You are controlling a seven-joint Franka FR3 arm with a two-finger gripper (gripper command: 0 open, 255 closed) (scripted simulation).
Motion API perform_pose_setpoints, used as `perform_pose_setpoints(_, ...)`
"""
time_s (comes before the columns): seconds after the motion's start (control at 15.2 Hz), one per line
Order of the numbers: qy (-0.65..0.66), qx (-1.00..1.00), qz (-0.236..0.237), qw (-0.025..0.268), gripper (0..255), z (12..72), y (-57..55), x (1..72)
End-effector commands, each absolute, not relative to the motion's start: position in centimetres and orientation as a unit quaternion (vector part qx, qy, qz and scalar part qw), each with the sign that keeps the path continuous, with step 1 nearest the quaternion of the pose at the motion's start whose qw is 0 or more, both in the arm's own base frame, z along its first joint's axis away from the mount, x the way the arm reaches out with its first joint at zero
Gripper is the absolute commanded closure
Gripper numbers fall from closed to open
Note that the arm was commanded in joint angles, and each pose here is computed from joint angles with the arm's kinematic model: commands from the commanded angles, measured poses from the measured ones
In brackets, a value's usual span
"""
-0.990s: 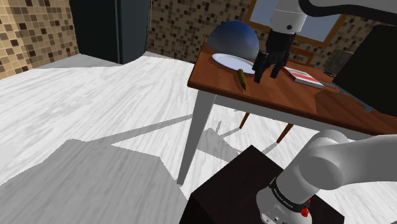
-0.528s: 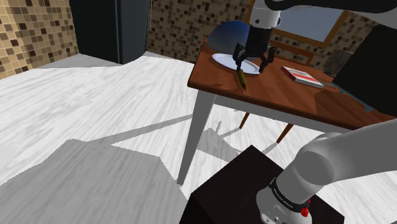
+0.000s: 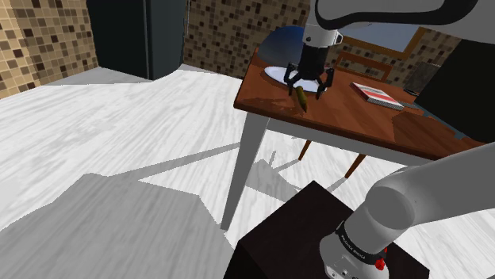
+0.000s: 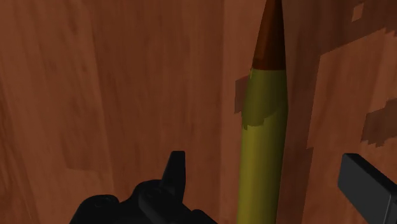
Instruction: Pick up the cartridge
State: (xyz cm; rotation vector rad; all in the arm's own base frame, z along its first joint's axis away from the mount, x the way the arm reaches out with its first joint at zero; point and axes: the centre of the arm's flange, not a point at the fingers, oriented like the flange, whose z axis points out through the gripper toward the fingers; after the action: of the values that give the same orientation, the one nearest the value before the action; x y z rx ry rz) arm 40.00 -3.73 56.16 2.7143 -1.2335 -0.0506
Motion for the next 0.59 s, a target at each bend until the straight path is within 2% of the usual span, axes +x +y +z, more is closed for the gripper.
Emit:
perform_pose_setpoints(0.0,-0.413,0.907,-0.017,0.080,0,55.27,-3.68,40.01)
perform_pose_setpoints(0.07,-0.413,0.907,-0.017,0.080,0,55.27,-3.68,40.01)
perform_pose_setpoints(0.13,-0.413,0.907,-0.017,0.080,255,55.20,-3.67,39.96)
perform_pose_setpoints(0.53,-0.413,0.907,-0.017,0.080,255,55.17,-3.64,39.98)
